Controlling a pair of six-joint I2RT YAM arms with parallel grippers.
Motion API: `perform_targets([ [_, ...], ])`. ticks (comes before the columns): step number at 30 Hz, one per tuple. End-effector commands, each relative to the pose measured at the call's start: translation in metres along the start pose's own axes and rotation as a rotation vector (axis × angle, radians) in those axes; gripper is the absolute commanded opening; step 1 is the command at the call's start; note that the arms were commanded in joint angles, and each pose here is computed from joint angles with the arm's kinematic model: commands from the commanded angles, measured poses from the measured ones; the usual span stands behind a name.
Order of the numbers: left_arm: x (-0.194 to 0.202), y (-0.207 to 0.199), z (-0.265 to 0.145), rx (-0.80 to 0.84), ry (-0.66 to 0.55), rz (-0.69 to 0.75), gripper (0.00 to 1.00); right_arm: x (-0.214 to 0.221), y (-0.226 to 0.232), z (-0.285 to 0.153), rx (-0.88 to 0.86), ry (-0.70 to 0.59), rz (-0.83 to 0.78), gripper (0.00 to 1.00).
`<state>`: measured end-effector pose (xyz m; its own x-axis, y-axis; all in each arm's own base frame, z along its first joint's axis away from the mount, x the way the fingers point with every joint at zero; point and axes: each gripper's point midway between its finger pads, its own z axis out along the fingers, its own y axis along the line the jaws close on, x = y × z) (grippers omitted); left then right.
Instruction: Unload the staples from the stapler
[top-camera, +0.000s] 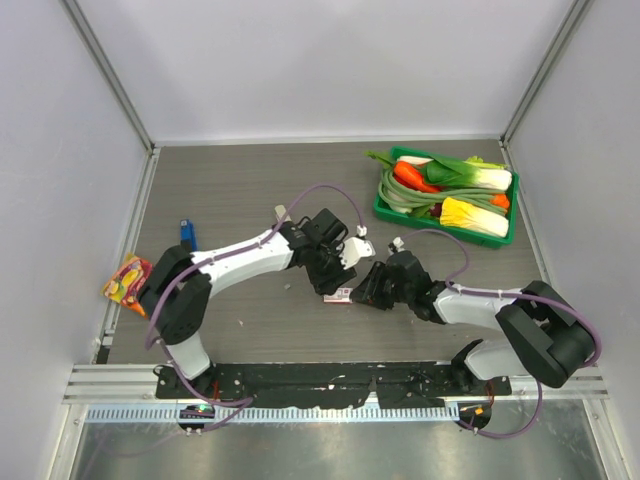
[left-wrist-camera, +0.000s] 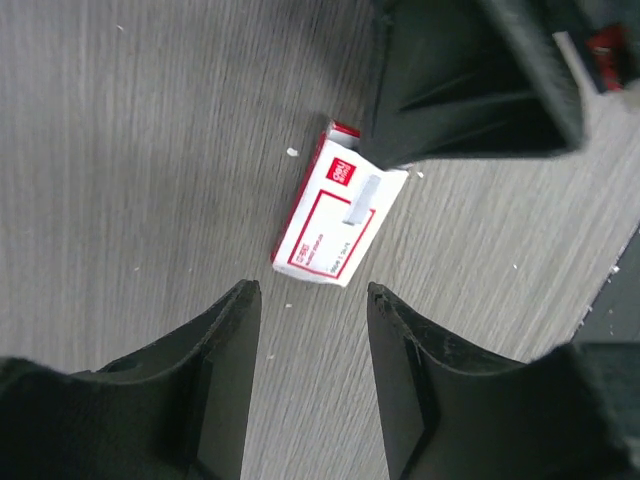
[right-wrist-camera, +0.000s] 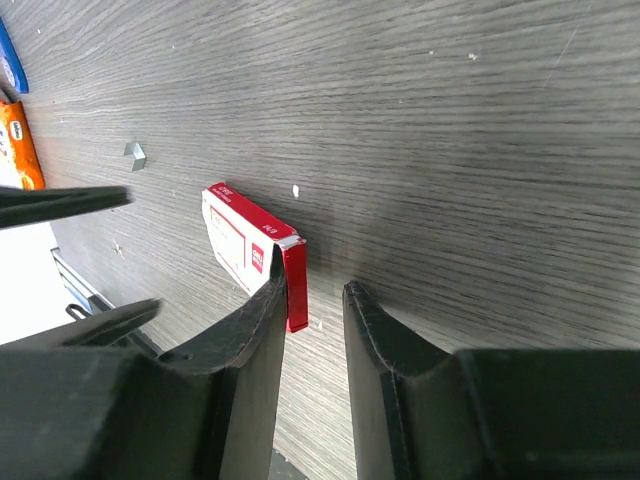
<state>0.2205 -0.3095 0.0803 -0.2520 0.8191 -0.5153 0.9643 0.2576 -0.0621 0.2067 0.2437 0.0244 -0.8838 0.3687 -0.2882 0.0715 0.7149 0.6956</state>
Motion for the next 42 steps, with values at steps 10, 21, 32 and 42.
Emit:
perform_targets([
  [10, -0.008, 0.017, 0.046, -0.035, -0.015, -0.121, 0.50, 0.020, -0.032, -0.003, 0.091, 0.043, 0.012, 0.37],
  [21, 0.013, 0.014, 0.059, -0.051, 0.058, -0.091, 0.49, 0.018, -0.033, -0.017, 0.094, 0.014, 0.000, 0.38],
  [32, -0.008, 0.006, 0.033, -0.024, 0.012, -0.089, 0.50, 0.001, -0.026, -0.011, 0.088, -0.054, 0.010, 0.27],
  [42, -0.043, 0.017, -0.043, -0.024, -0.074, -0.160, 0.89, -0.021, -0.008, -0.019, 0.093, -0.102, -0.108, 0.39],
])
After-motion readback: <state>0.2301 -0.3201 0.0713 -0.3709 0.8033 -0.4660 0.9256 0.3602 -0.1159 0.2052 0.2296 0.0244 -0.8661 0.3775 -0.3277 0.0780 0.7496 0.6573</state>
